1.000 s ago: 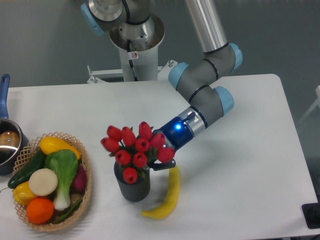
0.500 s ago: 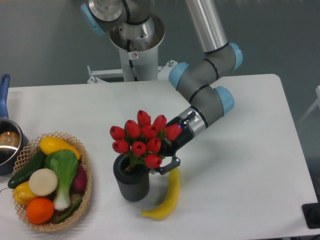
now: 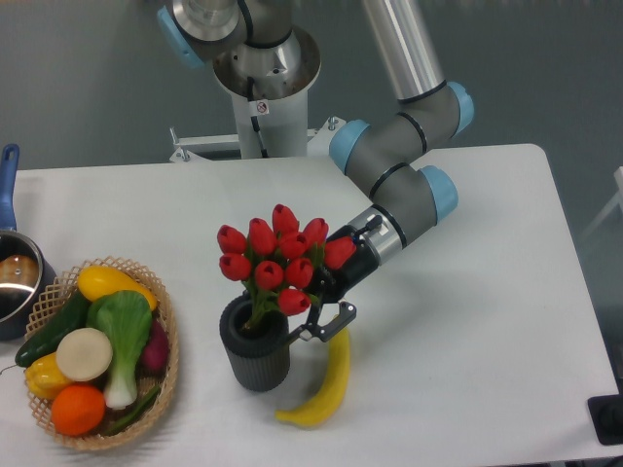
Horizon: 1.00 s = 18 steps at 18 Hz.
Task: Insert the flowers into the vase
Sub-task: 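Lift the open gripper up away from the tulips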
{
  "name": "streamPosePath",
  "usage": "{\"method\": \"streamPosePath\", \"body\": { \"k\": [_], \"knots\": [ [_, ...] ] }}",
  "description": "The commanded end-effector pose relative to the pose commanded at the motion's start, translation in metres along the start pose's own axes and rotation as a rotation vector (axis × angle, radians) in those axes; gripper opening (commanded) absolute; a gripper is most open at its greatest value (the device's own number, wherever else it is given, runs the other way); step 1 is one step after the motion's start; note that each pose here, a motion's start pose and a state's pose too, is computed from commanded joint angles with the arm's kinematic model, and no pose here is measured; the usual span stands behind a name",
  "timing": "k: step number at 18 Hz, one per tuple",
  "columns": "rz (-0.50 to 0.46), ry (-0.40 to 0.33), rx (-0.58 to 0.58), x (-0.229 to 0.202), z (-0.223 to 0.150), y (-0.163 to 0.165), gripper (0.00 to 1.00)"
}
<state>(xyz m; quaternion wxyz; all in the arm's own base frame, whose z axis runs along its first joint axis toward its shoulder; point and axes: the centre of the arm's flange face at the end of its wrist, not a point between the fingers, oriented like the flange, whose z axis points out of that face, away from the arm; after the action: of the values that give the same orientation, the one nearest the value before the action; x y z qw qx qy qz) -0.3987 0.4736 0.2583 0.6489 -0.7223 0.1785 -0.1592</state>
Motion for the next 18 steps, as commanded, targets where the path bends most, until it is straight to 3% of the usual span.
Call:
{"method": "streamPosePath", "body": {
  "k": [5, 10, 12, 15, 18],
  "knots": [
    [0.042, -0.012, -0.131, 0.002, -0.004, -0.012, 1.00],
    [0.056, -0.035, -0.147, 0.005, -0.015, -0.026, 1.00],
    [0.098, -0.079, -0.213, 0.005, -0.036, -0.048, 1.00],
    [0.129, -0.186, -0.427, -0.002, -0.086, -0.060, 1.00],
    [0.172, -0.289, -0.572, -0.002, -0.131, -0.088, 1.00]
  ]
}}
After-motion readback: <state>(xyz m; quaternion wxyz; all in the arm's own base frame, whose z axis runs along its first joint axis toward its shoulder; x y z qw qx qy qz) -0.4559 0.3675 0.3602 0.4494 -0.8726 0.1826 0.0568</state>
